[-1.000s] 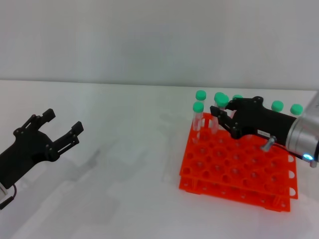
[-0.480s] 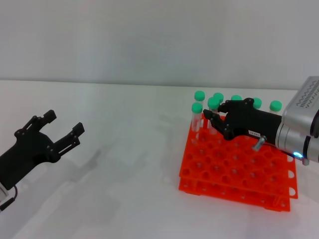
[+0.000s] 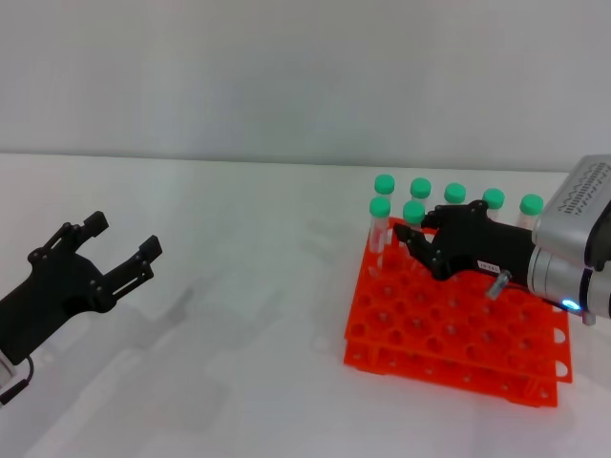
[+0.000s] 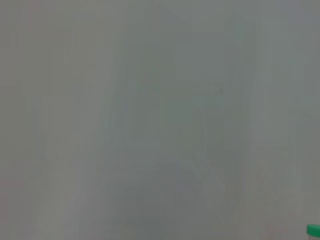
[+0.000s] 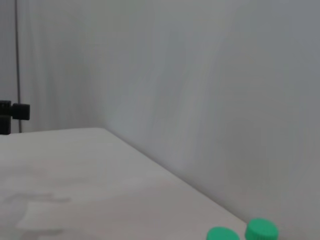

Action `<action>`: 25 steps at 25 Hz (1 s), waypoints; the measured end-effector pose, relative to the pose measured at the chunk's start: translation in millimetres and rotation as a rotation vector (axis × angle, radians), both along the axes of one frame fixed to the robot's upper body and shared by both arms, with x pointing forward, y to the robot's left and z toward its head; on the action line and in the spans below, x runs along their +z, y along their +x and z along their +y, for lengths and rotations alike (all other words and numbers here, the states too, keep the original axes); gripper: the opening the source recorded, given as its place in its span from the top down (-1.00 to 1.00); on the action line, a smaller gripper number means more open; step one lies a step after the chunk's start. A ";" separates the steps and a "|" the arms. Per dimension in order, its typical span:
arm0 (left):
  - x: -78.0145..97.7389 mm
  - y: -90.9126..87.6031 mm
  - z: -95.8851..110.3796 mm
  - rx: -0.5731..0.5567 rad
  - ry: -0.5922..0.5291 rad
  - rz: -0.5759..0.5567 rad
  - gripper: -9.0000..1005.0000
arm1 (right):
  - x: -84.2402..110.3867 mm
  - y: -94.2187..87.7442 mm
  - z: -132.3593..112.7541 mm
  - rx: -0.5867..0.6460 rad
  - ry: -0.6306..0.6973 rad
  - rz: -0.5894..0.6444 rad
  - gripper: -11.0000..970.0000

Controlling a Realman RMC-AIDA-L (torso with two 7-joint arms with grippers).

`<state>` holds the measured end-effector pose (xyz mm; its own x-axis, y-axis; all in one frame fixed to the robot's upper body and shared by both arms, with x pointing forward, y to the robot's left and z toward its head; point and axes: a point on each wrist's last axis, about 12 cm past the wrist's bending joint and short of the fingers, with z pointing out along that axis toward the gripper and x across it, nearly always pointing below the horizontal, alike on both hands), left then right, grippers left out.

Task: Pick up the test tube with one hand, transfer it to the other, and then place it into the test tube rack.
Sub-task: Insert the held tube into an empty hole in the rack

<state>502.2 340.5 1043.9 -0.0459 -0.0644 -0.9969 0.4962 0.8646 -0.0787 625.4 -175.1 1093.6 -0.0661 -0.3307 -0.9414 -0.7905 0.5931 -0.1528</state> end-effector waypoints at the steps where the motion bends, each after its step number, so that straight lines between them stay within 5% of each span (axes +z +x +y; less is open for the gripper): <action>1: 0.0 0.0 0.0 0.000 0.000 0.000 -0.77 | -0.3 -0.3 0.0 0.000 0.000 0.001 0.32; 14: -0.2 0.1 -0.3 0.000 -0.002 0.001 -0.77 | -0.5 -1.3 4.0 0.003 0.011 0.002 0.29; 25: -1.4 -2.6 1.3 0.007 -0.004 0.005 -0.77 | 13.5 -13.7 1.2 0.058 0.091 -0.051 -0.59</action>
<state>499.6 341.8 1042.6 -0.0500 -0.0685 -0.9964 0.4902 0.8675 -0.0843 611.7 -173.9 1107.1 -0.0006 -0.2456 -0.9694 -0.8167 0.5595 -0.1413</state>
